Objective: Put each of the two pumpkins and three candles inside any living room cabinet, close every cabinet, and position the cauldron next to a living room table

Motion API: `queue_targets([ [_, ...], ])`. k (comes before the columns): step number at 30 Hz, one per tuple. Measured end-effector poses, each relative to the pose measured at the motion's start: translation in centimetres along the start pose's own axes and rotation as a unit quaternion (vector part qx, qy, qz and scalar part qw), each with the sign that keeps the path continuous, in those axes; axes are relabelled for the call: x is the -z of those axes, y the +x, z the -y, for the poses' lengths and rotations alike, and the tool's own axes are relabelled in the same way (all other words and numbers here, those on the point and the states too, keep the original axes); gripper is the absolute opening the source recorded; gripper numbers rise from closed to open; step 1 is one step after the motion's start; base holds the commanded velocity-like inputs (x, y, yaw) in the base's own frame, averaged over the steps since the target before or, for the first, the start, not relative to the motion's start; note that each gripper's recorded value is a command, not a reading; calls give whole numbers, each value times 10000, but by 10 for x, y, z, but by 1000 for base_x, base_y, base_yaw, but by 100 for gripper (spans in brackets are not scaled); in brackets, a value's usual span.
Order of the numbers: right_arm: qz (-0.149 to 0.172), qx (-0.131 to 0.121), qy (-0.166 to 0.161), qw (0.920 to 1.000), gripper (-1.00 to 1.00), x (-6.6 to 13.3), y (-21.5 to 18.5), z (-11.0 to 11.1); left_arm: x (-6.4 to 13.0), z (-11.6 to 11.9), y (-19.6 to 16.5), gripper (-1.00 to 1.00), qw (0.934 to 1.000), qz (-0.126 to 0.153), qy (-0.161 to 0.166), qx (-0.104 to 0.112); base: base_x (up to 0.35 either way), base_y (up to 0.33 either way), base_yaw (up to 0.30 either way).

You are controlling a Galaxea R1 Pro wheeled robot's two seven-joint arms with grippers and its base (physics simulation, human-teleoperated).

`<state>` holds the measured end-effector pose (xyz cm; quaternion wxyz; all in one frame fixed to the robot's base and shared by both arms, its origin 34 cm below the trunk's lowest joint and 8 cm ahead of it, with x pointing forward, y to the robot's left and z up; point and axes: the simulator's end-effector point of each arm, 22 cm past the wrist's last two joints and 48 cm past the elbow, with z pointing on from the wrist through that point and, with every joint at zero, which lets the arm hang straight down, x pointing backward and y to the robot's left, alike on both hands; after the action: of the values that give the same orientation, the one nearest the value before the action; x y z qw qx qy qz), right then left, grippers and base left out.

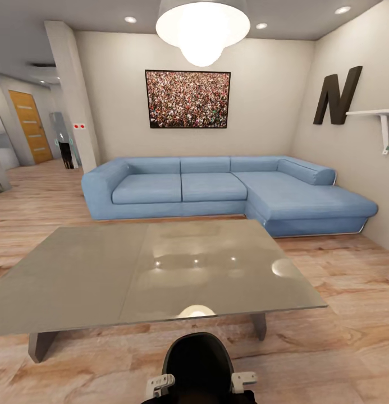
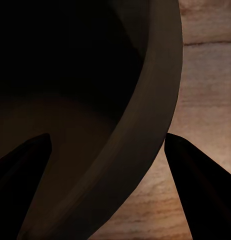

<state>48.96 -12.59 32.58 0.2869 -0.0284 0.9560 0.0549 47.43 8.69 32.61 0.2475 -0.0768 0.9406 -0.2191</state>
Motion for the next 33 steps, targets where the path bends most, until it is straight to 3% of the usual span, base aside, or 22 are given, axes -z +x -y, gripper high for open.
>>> queue_targets([
  [6, -4, -1, 0, 10000, -100, 0, 0, 0, 0, 0, 0, -100, 10000, -4, -1, 3, 1, 0, 0],
  [28, -4, -3, -1, 10000, -100, -34, 37, 3, -32, -22, 31, -100, 10000, -6, -1, 4, 0, 0, 0],
  [33, 1, -1, 1, 10000, -100, -34, 37, 3, -32, -22, 31, -100, 10000, 1, 0, 1, 0, 0, 0],
])
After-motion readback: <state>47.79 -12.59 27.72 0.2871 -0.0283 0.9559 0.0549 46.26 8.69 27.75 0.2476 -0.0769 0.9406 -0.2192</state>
